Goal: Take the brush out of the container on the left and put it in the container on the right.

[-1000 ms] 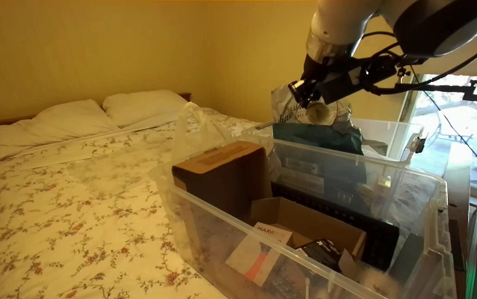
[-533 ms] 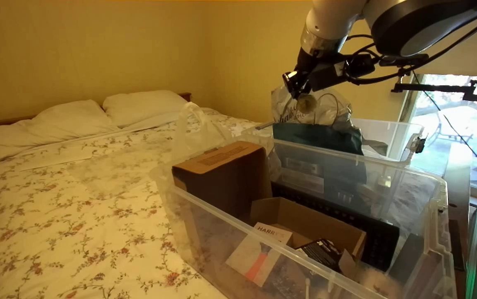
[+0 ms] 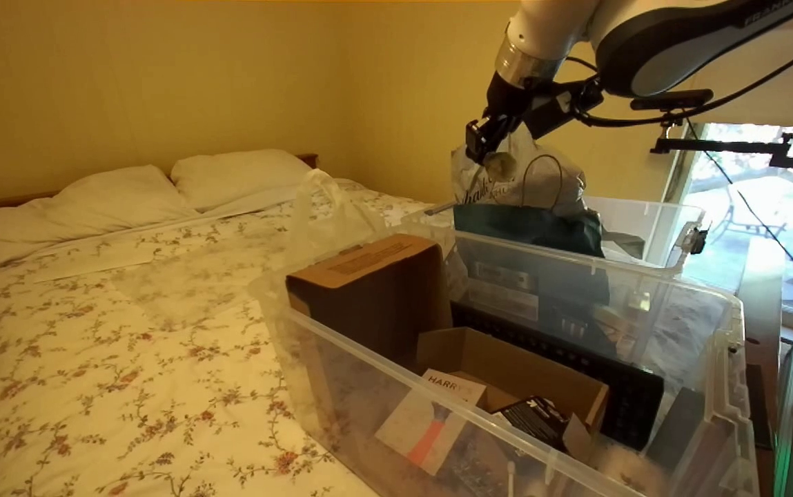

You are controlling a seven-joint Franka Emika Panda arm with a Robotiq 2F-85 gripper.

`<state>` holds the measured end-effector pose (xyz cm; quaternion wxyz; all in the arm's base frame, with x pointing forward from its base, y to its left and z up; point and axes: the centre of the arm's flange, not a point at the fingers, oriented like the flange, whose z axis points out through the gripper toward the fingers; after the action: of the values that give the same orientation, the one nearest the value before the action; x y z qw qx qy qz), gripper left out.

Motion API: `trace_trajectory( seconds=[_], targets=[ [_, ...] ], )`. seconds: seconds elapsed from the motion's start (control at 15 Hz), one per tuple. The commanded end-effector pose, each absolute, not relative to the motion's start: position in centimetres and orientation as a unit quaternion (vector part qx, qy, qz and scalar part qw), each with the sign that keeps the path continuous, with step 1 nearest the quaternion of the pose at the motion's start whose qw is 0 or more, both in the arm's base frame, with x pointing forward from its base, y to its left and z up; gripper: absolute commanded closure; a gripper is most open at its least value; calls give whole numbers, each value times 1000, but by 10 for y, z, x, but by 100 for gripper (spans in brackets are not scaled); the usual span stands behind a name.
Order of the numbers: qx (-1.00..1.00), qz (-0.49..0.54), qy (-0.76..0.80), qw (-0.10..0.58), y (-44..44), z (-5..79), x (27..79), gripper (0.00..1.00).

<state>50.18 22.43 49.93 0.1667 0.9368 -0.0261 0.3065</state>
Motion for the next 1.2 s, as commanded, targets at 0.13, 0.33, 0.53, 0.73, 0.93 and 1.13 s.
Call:
trace_trajectory(
  seconds=[0.13,0.33,0.53,0.73,0.93,1.13],
  targets=[
    [963,214,32,159,180,461,545,84],
    [962,204,4,182,184,436,550,33],
    [962,205,-32,178,192,439,556,13],
    [958,226,-77,157,194,465,555,0],
    [947,248,-122,164,196,502,543,0],
    [949,246,-112,161,190,500,545,0]
  ],
)
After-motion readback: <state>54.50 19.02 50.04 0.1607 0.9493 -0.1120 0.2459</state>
